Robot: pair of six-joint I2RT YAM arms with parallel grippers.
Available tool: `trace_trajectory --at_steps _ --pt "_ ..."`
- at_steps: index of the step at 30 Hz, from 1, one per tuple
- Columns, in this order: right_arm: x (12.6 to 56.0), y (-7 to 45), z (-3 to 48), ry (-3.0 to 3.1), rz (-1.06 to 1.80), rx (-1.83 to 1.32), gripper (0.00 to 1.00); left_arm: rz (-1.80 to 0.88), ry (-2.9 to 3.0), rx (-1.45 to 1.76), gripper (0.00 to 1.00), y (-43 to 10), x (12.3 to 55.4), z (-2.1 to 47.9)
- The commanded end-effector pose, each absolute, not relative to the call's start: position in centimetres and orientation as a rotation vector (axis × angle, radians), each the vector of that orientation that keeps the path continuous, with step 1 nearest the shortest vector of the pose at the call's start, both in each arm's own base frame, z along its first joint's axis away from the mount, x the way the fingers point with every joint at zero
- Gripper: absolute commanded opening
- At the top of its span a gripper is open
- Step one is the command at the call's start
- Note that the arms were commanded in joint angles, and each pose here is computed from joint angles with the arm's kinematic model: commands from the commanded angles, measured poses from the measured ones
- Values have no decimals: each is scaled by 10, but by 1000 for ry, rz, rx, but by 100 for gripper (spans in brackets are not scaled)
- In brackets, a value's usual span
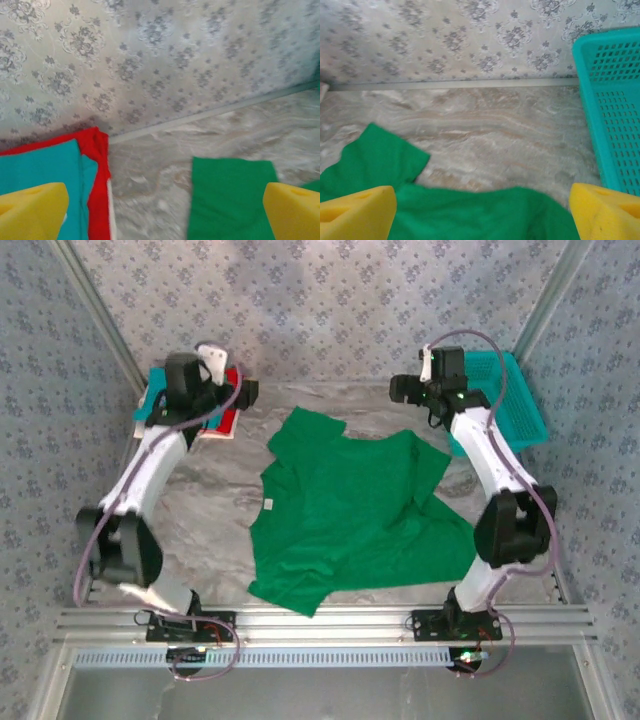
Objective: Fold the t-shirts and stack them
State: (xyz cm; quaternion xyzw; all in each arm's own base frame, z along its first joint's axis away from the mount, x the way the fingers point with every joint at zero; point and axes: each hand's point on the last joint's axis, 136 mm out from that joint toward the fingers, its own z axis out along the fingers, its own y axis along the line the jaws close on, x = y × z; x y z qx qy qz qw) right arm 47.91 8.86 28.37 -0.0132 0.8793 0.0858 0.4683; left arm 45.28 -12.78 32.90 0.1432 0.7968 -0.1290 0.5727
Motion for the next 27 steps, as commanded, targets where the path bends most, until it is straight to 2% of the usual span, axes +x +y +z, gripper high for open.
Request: trace_trajectory --at_steps 1,2,4,5,7,10,11,12,13,16,18,22,24,25,27 --pt "422 96 276 2217 255 13 88 -415 1850 265 98 -148 407 321" --pt "409 102 261 2247 292 11 85 -452 1906 242 95 -155 395 295" --pt "392 103 235 2311 340 54 80 -547 2028 217 81 -170 378 246" --pt "385 100 225 2338 343 78 73 -582 2089 209 75 -179 373 221" --pt "375 90 192 2406 336 157 65 -634 2185 225 72 -199 366 183" --pt "380 69 156 2482 274 270 38 -678 2273 254 63 -228 371 142" --pt "386 61 146 2496 233 295 32 -675 2294 245 53 -234 378 132" --pt "390 58 137 2517 198 311 30 -675 2314 226 42 -238 386 123" --pt "393 54 128 2533 168 325 29 -669 2321 217 39 -240 394 116" --pt "401 45 103 2594 60 366 25 -633 2387 184 37 -245 418 88" --pt "411 48 90 2646 61 358 23 -596 2454 158 31 -244 430 69" --pt "426 57 81 2644 81 348 20 -522 2556 68 30 -235 442 37" --pt "425 59 81 2645 75 357 25 -470 2586 -28 27 -216 444 28" --pt "424 60 81 2650 77 361 29 -451 2587 -67 22 -205 445 27" --pt "420 59 83 2663 81 359 29 -393 2588 -158 21 -175 447 22"
